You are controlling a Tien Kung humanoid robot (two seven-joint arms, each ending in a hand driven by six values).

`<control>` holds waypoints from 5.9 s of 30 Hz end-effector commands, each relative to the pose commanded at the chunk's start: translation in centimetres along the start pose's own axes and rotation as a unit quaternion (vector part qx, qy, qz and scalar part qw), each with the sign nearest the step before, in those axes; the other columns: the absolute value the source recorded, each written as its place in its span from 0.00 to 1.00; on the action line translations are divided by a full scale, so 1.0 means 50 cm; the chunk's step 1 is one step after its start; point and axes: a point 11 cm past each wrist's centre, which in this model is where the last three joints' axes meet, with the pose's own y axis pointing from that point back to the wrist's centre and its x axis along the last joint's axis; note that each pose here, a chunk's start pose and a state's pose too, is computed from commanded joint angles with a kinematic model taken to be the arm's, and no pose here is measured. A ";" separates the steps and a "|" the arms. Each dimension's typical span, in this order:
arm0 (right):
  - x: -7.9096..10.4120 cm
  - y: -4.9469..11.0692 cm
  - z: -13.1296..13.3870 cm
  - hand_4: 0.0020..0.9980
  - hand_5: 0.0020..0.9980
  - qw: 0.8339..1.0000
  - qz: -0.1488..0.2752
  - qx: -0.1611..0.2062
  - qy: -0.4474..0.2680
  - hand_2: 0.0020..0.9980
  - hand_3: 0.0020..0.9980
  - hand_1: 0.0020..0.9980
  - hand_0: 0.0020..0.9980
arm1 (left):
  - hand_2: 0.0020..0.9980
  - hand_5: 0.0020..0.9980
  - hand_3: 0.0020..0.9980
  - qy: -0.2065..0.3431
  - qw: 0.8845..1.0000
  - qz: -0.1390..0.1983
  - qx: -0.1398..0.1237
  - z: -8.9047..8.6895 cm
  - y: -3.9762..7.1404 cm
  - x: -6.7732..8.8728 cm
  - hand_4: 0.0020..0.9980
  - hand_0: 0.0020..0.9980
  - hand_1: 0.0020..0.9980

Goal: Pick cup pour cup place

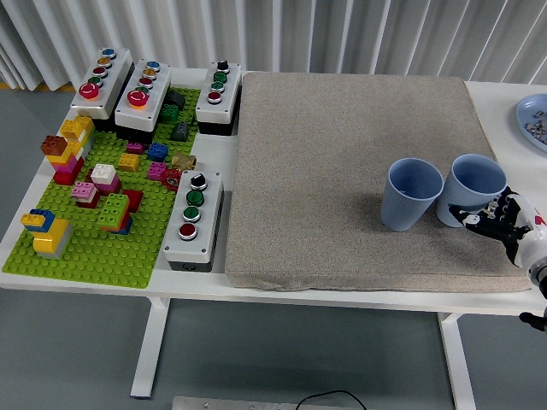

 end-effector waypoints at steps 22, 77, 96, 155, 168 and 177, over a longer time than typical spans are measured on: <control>0.026 0.010 -0.015 0.85 0.23 1.000 -0.005 -0.001 0.021 0.90 0.93 0.82 0.90 | 0.75 0.93 0.63 0.001 1.000 0.000 -0.002 0.003 0.000 0.000 0.49 0.70 0.73; 0.221 0.006 -0.324 0.85 0.25 0.964 0.140 0.198 -0.112 0.81 0.86 0.80 0.88 | 0.75 0.93 0.63 0.003 1.000 0.009 -0.002 0.001 0.001 0.024 0.49 0.70 0.73; 0.210 -0.028 -0.418 0.84 0.56 0.914 0.090 0.254 -0.303 0.77 0.83 0.77 0.84 | 0.74 0.93 0.63 0.006 1.000 0.004 -0.011 0.019 0.001 0.011 0.49 0.70 0.73; 0.169 -0.062 -0.336 0.73 0.85 0.939 0.096 0.217 -0.248 0.71 0.75 0.75 0.84 | 0.74 0.93 0.63 0.003 1.000 0.003 -0.012 0.020 0.002 0.009 0.49 0.70 0.73; 0.173 -0.056 -0.347 0.73 0.82 0.939 0.104 0.222 -0.240 0.70 0.75 0.75 0.87 | 0.74 0.93 0.63 0.003 1.000 0.003 -0.012 0.020 0.002 0.008 0.49 0.70 0.73; 0.172 -0.056 -0.350 0.72 0.82 0.941 0.100 0.220 -0.236 0.70 0.75 0.75 0.87 | 0.74 0.93 0.63 0.003 1.000 0.003 -0.011 0.020 0.002 0.009 0.49 0.70 0.73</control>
